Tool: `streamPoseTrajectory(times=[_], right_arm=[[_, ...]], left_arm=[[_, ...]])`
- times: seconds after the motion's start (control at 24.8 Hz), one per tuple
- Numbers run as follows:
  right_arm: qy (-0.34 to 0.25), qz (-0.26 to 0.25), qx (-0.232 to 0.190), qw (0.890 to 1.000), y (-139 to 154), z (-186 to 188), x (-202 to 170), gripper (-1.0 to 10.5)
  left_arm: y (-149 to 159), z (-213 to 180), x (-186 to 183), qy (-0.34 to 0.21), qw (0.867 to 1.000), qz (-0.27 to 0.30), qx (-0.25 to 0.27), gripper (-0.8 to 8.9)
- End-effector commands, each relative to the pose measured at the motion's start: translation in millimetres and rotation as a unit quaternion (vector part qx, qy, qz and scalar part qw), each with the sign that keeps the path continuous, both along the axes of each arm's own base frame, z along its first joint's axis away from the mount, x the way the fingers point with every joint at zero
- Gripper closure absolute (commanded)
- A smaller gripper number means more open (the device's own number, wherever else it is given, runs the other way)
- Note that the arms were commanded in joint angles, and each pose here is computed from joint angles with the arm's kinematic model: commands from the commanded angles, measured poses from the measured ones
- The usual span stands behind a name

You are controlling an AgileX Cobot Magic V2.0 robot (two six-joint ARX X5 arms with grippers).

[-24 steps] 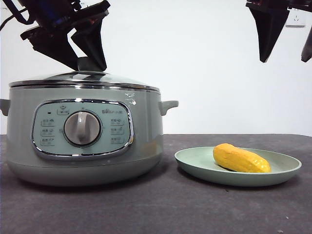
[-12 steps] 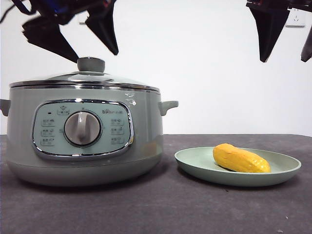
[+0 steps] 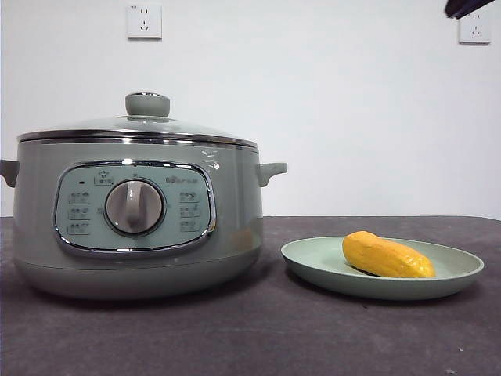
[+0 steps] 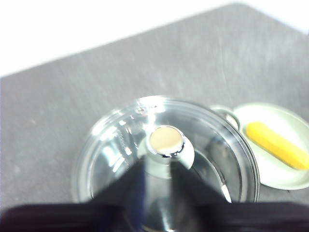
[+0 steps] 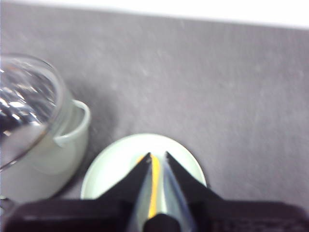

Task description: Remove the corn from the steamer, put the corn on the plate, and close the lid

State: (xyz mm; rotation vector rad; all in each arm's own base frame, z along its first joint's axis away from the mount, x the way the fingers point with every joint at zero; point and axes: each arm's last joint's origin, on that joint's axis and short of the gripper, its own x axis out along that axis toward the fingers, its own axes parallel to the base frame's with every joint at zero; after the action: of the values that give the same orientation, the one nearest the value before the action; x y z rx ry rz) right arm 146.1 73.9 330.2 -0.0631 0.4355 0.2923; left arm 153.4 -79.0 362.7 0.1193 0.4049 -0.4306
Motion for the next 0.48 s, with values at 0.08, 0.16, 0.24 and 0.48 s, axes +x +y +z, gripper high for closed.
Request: streamPoseTrajectory(times=[0.08, 0.16, 0.24, 0.48], right_arm=[[-0.041, 0.003, 0.022, 0.999, -10, -33, -20, 9.2], [-0.064, 0.003, 0.036, 0.997, -15, -49, -30, 9.2], [-0.067, -0.004, 0.048, 0.997, -18, -58, -35, 9.2], [-0.057, -0.03, 0.052, 0.997, -21, -62, -37, 9.2]], left_arm=[[11, -38, -21, -0.025, 1.0, 0.007, 0.0, 8.22], [18, -62, -34, -0.038, 0.999, 0.01, -0.005, 8.22], [23, -77, -43, -0.042, 0.999, 0.01, -0.008, 8.22], [29, -87, -53, -0.038, 0.999, 0.015, -0.018, 8.17]])
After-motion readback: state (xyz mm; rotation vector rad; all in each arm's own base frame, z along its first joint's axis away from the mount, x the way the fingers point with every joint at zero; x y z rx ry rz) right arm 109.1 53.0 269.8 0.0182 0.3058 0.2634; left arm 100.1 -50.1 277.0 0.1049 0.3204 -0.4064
